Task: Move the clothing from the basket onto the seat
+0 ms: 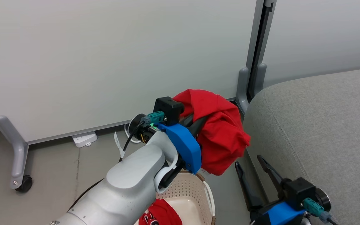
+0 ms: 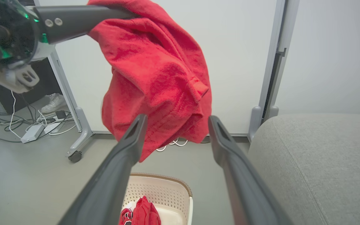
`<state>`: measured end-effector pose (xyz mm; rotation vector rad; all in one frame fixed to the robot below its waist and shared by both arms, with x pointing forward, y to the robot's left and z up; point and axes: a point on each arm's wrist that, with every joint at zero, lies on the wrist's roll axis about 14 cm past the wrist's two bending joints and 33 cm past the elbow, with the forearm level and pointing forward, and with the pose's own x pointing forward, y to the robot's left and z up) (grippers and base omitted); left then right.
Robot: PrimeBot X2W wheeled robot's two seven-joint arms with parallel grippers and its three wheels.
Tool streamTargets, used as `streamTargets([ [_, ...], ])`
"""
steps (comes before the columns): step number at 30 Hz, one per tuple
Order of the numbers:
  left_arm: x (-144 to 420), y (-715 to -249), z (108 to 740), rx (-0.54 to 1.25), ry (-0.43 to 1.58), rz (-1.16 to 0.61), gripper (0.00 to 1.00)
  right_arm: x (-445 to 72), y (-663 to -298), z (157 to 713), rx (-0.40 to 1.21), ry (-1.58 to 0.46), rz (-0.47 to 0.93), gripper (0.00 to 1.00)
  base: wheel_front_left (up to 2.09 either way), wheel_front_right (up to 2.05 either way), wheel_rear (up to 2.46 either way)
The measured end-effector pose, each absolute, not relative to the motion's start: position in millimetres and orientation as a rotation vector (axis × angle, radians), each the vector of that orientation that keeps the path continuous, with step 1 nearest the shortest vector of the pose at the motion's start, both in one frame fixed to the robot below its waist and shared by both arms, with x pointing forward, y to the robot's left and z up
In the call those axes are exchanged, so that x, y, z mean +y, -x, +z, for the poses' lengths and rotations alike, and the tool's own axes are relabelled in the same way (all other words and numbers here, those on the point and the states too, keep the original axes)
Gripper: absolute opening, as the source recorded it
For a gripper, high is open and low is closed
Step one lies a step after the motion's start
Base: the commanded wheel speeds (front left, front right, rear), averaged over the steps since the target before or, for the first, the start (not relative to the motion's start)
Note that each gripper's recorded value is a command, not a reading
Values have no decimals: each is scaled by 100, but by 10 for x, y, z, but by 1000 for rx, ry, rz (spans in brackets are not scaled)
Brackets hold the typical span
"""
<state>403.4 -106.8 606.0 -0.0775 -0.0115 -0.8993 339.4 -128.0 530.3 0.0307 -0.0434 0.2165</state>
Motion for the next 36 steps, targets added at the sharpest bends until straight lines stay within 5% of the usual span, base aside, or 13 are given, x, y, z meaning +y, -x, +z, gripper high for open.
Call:
streamTargets([
  [33,-980,-4052,5813,67,120,-887,0,-681,-4247,5263,114,232,423,100,0,0,0],
  [34,-979,-4052,5815,67,121,-887,0,-672,-4253,5236,124,233,428,90,0,0,0],
  [36,-981,-4053,5835,62,121,-888,0,-639,-4251,5165,153,231,442,0,0,0,0],
])
